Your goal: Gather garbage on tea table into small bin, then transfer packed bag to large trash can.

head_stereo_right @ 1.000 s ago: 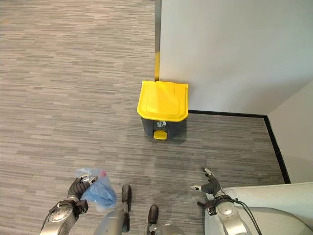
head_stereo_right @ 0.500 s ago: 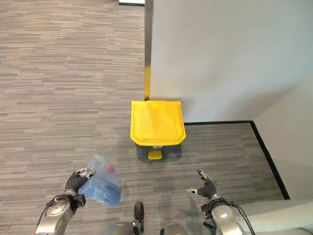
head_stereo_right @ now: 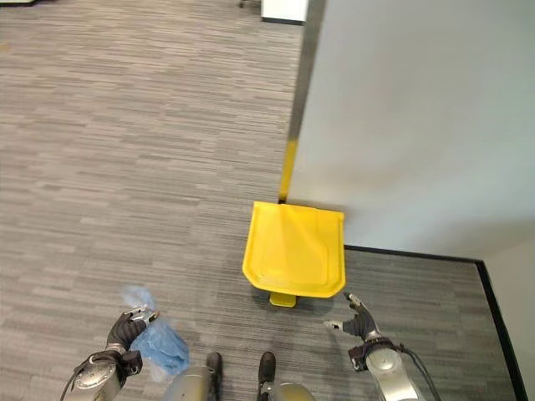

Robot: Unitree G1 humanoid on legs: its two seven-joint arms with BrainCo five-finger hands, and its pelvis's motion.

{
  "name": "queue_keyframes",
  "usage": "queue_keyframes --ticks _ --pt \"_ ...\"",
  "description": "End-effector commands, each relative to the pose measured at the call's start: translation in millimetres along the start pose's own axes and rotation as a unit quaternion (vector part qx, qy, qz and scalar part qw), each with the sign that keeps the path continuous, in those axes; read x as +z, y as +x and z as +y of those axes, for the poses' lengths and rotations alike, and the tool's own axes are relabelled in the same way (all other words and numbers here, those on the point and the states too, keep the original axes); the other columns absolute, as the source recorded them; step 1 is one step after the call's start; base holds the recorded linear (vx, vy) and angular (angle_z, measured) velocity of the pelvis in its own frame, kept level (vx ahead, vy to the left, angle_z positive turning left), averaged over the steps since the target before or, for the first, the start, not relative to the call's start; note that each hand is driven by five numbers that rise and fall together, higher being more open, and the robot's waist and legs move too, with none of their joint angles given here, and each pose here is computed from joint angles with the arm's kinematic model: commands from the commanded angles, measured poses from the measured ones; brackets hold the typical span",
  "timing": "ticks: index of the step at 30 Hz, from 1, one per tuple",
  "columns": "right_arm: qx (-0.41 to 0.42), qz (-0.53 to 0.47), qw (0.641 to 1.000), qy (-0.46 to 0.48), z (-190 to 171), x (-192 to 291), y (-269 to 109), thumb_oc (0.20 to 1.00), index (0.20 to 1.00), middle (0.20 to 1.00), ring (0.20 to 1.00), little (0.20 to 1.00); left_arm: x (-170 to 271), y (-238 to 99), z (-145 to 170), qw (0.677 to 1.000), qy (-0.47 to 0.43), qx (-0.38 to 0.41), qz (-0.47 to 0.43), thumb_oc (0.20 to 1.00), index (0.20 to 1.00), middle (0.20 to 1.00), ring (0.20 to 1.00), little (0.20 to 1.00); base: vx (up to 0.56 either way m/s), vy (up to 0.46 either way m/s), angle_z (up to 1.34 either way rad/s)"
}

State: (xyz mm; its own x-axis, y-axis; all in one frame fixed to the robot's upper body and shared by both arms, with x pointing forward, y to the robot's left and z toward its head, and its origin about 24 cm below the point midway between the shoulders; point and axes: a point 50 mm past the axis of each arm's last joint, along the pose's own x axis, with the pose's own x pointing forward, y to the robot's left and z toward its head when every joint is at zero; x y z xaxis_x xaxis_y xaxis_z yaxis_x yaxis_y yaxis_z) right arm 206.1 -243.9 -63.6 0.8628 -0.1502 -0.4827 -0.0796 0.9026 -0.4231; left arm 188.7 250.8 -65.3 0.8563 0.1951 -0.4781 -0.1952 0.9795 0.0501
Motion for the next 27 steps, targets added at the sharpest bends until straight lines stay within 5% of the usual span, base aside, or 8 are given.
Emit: queue_keyframes --ticks 1,27 --pt "-0.014 -0.016 1.000 0.002 -10.0 0.5 -5.4 1.000 1.000 1.000 1.000 1.000 20.6 -1.8 3.4 0.998 0.014 -0.009 -0.058 0.200 0.200 0.200 0.200 0.200 0.10 0.337 -0.38" --pt "-0.029 -0.015 0.999 0.041 -9.5 8.7 2.5 1.000 1.000 1.000 1.000 1.000 21.7 -4.1 21.5 0.998 0.010 0.031 -0.058 0.200 0.200 0.200 0.200 0.200 0.04 0.062 -0.19"
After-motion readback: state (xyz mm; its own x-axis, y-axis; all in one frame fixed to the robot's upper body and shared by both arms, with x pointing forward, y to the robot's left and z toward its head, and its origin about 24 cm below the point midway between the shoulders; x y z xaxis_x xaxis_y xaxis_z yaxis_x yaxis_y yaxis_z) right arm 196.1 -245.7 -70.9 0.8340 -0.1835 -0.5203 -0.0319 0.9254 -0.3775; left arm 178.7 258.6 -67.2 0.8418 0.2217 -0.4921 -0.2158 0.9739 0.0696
